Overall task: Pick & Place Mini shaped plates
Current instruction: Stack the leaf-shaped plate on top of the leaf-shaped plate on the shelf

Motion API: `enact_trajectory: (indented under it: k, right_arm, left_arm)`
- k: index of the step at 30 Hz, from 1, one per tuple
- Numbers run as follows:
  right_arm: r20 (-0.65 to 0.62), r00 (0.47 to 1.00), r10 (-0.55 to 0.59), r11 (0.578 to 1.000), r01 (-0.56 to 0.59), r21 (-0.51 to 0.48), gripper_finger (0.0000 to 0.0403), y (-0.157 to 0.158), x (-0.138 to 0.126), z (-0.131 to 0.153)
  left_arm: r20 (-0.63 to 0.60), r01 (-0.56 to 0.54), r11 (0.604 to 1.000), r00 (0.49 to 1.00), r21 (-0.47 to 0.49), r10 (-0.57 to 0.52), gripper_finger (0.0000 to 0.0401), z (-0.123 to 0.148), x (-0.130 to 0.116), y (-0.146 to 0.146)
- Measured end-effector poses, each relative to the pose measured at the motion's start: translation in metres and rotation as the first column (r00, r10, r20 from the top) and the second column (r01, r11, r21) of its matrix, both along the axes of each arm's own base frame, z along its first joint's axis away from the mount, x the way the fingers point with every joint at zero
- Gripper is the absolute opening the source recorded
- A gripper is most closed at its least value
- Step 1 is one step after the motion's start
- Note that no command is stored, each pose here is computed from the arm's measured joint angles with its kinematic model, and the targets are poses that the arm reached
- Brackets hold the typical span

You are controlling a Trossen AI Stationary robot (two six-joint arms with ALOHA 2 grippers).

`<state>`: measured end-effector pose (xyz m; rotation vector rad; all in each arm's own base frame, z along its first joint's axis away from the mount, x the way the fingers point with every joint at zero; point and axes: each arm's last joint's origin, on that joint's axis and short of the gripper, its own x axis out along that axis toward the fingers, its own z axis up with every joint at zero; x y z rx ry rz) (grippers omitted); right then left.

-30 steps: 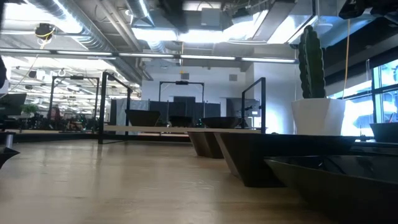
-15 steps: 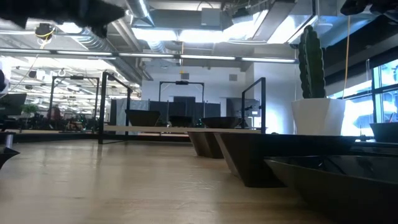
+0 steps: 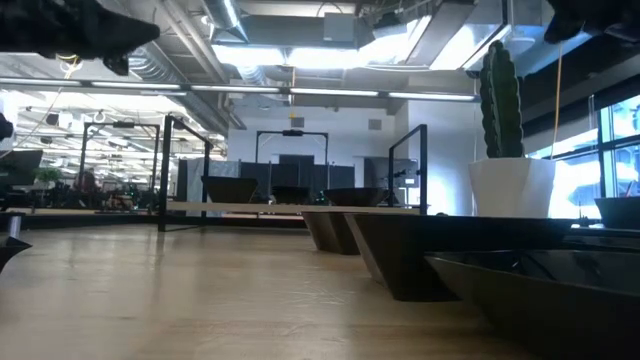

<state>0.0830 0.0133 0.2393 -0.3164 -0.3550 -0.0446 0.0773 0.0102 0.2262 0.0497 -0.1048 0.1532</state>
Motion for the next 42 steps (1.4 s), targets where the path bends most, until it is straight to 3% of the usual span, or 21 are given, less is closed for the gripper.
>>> enact_trajectory:
  k: [6,9,13,16,21,26,31,36,42]
  right_arm:
    - [-0.127,0.987,-0.094,0.973,0.118,0.197,0.0005,-0.001,0.015,-0.009]
    - [-0.260,0.959,-0.116,0.960,0.176,0.219,0.0004,0.001,0.033,-0.017]
    - [-0.426,0.899,-0.096,0.947,0.215,0.240,0.0003,0.009,0.066,-0.004]
    - [-0.588,0.804,-0.089,0.951,0.244,0.190,0.0006,0.017,0.102,0.014]
    - [-0.835,0.544,-0.082,0.961,0.265,0.079,0.0007,0.035,0.169,0.033]
    - [-0.930,0.367,-0.023,0.995,0.097,0.013,0.0007,0.055,0.226,0.043]
    - [-0.955,0.294,-0.052,0.999,0.000,-0.054,0.0025,0.075,0.266,0.046]
    - [-0.968,0.248,-0.042,0.992,-0.103,-0.070,0.0085,0.086,0.290,0.040]
    - [-0.996,0.090,-0.012,0.977,-0.210,-0.031,0.0143,0.092,0.295,0.011]
  left_arm:
    - [-0.031,-0.090,0.995,0.995,0.034,0.091,0.0006,-0.003,0.004,0.003]
    - [-0.005,-0.120,0.991,0.993,0.066,0.121,0.0006,0.000,0.004,0.004]
    - [-0.002,-0.131,0.989,0.991,0.062,0.132,0.0004,0.000,0.004,0.004]
    - [-0.004,-0.130,0.990,0.991,0.059,0.131,0.0006,0.000,0.004,0.004]
    - [-0.001,-0.129,0.991,0.992,0.041,0.129,0.0008,0.000,0.004,0.004]
    - [-0.002,-0.136,0.990,0.991,0.040,0.136,0.0004,0.000,0.004,0.004]
    - [-0.003,-0.136,0.990,0.991,0.040,0.136,0.0008,0.000,0.004,0.004]
    - [-0.010,-0.135,0.990,0.991,0.032,0.135,0.0005,-0.001,0.004,0.004]
    - [-0.018,-0.135,0.990,0.991,0.044,0.136,0.0007,-0.002,0.004,0.004]
